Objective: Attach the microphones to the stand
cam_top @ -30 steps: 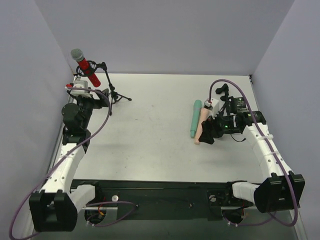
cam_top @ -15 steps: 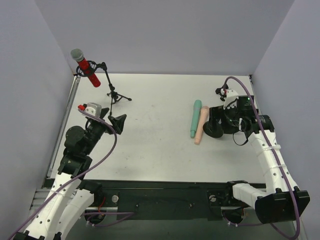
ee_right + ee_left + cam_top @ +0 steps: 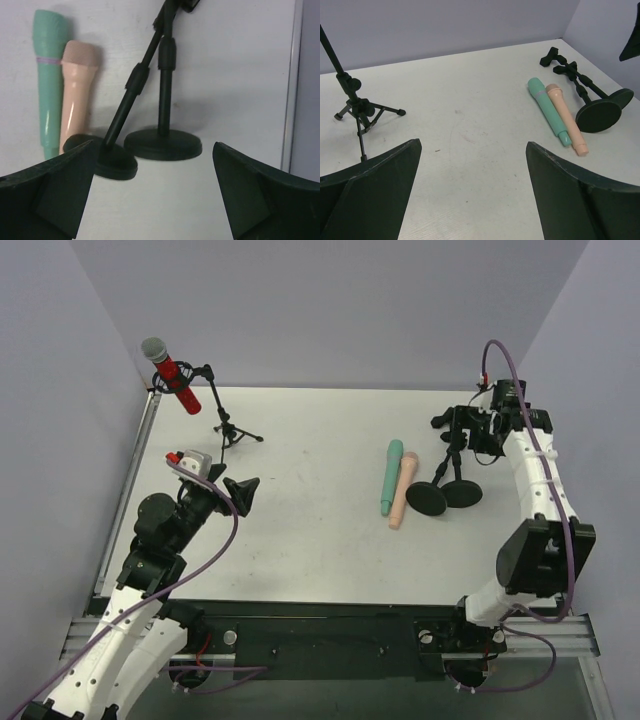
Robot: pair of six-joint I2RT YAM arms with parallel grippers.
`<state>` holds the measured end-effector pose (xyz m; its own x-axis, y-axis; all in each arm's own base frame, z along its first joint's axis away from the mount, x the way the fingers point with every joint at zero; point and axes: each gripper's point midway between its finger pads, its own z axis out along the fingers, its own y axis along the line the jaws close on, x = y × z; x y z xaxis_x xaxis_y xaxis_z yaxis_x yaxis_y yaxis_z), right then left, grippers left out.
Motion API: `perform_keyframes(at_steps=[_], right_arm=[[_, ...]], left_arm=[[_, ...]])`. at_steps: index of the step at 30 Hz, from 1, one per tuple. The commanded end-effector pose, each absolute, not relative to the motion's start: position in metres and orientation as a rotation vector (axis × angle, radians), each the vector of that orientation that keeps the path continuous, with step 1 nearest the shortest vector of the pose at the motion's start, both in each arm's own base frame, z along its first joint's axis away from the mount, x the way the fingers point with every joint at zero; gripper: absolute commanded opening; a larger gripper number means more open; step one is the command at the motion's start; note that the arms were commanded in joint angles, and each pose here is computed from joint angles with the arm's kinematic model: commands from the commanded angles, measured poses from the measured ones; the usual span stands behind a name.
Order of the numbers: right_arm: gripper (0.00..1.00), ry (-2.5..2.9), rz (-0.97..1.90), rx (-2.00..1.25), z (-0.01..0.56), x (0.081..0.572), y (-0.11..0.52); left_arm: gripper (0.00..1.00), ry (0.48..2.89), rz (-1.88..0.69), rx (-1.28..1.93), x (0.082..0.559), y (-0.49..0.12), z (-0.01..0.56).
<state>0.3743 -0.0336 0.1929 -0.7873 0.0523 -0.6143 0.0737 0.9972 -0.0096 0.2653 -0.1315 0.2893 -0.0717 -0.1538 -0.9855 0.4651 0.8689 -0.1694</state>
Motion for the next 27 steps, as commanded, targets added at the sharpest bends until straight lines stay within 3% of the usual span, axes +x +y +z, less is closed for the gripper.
perform_keyframes(at_steps=[1,6,16,23,27], right_arm=[[0.88,2.589,-0.103,0.067,0.181,0.393,-0.058],[0.74,2.790,-0.042,0.005,0.131,0.413,-0.056],[0.67,2.916,-0.104,0.030,0.073,0.432,-0.067],[0.50,2.961,-0.028,0.013,0.055,0.426,-0.059],[0.31,2.967,-0.006,-0.005,0.053,0.422,-0.057]], left_arm=[[0.97,1.532,-0.521,0.271,0.262,-0.133,0.298],[0.97,1.535,-0.512,0.275,0.263,-0.133,0.296],[0.97,1.544,-0.514,0.278,0.265,-0.134,0.294],[0.97,1.567,-0.508,0.281,0.268,-0.135,0.287],[0.97,1.567,-0.513,0.286,0.268,-0.136,0.287]])
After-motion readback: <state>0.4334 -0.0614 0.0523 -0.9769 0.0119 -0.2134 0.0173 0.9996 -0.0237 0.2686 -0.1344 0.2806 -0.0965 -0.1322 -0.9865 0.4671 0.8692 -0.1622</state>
